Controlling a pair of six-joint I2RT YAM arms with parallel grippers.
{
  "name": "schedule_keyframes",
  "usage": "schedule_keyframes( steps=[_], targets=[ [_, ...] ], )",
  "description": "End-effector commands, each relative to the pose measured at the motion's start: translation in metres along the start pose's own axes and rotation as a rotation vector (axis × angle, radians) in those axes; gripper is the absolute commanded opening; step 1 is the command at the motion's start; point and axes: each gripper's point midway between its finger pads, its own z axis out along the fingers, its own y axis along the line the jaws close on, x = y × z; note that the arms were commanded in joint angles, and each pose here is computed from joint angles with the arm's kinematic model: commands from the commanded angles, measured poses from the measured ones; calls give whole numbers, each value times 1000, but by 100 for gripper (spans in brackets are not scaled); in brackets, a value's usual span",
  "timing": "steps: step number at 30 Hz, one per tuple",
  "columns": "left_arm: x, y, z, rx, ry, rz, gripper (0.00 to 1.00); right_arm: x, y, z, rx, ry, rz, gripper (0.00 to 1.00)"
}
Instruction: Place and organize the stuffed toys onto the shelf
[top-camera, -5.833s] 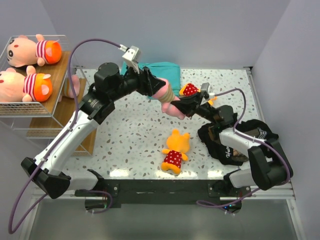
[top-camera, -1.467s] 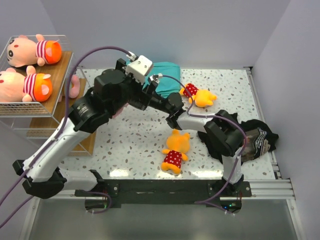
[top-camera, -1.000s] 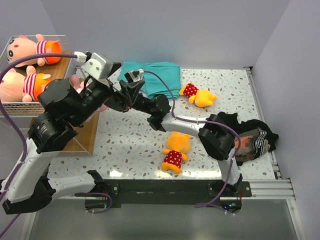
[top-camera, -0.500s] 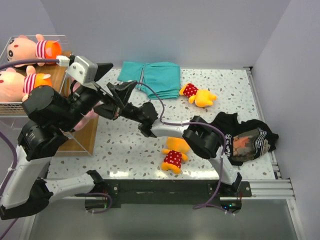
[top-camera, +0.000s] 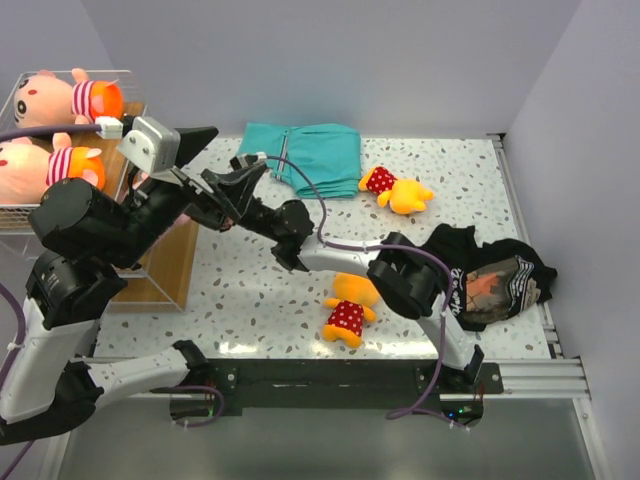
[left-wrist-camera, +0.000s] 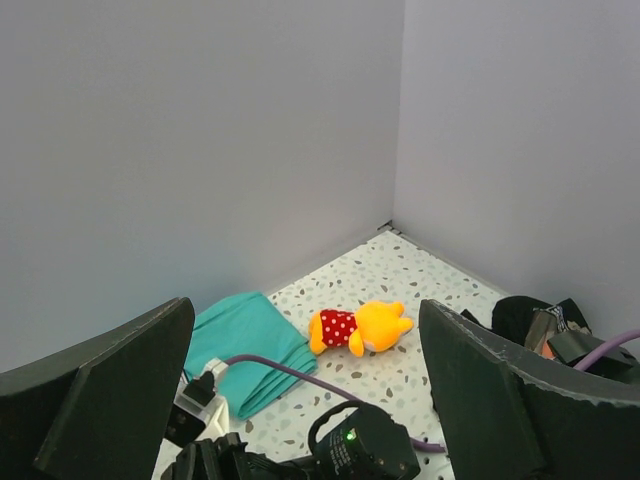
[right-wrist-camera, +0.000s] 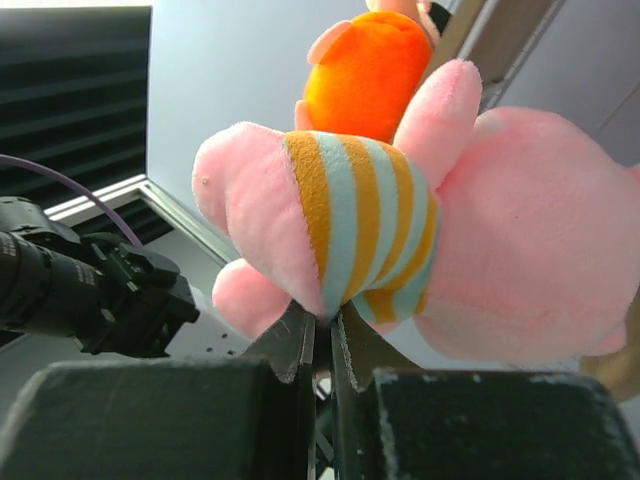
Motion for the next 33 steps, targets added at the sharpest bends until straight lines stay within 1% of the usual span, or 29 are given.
schedule_keyframes(
  steps=[1,6,7,12,13,14,21,25,29,30,33],
  targets=[
    [-14,-2,0,7,-46,-19,100,8,92,2,-384,-17,-54,0],
    [-12,0,0,-3,-40,-18,100,17,74,1,-359,-6,-7,0],
    [-11,1,0,-6,-37,-16,100,19,64,-3,-330,-5,2,1],
    [-7,3,0,-17,-32,-11,100,26,33,-17,-239,-2,-13,14],
    [-7,3,-1,-18,-32,-8,100,29,26,-21,-219,10,-9,21],
    [-7,2,0,-15,-31,-8,100,31,21,-23,-204,14,-4,24],
    [-7,5,-3,-28,-33,-4,100,40,-16,-36,-78,45,5,37],
    [-6,6,-4,-31,-31,-4,100,42,-32,-34,-48,64,18,41],
    [-2,9,-5,-46,-24,3,100,42,-45,-28,-9,82,7,43],
    [-2,9,-5,-47,-24,4,100,42,-43,-25,-12,91,5,42],
    [-1,10,-5,-52,-25,9,100,44,-49,-18,16,121,-4,35]
  ],
)
